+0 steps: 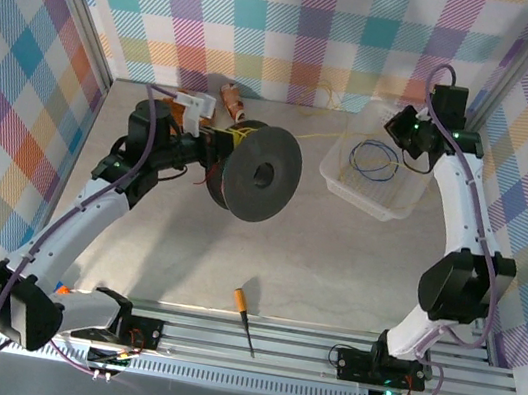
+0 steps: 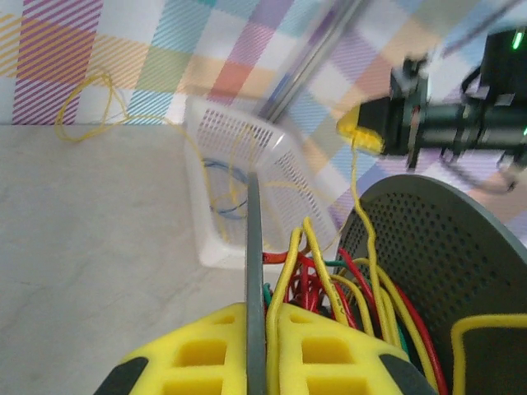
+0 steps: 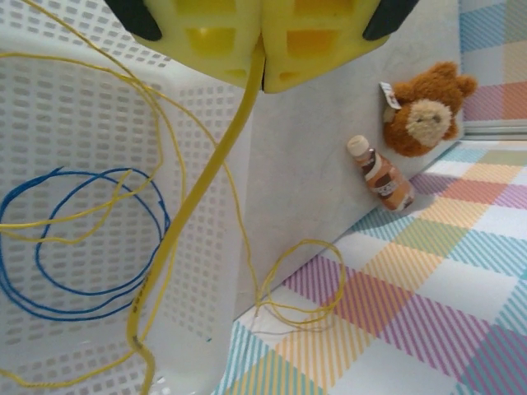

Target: Wrap the cables

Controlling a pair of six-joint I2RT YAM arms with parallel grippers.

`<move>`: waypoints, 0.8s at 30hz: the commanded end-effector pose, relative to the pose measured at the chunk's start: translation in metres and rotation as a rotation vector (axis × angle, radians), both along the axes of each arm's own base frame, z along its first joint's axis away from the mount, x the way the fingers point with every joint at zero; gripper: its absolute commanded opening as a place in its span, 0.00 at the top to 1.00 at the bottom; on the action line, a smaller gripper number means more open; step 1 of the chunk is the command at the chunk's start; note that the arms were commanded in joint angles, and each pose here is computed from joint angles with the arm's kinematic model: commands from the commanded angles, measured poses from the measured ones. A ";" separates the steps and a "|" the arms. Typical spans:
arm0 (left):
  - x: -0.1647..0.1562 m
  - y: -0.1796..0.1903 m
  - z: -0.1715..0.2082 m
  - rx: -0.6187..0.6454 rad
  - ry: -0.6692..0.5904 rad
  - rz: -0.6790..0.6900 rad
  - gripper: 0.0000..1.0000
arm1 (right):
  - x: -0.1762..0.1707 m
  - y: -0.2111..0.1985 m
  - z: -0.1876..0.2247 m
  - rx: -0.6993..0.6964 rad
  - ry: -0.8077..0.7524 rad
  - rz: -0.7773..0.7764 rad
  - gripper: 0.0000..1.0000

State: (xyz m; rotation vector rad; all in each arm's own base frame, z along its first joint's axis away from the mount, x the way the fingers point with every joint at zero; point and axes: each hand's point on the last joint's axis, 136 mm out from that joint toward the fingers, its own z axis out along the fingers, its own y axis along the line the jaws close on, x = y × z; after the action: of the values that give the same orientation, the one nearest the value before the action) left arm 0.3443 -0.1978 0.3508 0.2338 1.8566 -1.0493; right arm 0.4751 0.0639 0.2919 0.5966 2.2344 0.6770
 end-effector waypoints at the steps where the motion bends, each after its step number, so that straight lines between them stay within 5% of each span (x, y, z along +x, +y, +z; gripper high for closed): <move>1: -0.006 0.025 0.089 -0.326 -0.135 0.005 1.00 | 0.015 -0.020 -0.002 0.041 -0.081 -0.076 1.00; 11: 0.065 0.105 0.076 -0.812 0.068 0.245 1.00 | -0.018 0.024 -0.060 0.102 -0.054 0.059 1.00; 18: 0.098 0.137 0.033 -0.915 0.175 0.460 1.00 | -0.061 0.085 -0.084 0.049 -0.097 0.263 1.00; 24: 0.113 0.160 -0.003 -0.856 0.241 0.685 1.00 | -0.114 0.152 -0.089 0.004 -0.199 0.512 1.00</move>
State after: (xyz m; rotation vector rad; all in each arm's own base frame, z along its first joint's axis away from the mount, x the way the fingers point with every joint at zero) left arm 0.4455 -0.0937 0.2942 -0.8711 1.6473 -1.3866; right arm 0.3756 0.2060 0.2018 0.0991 2.2436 1.0062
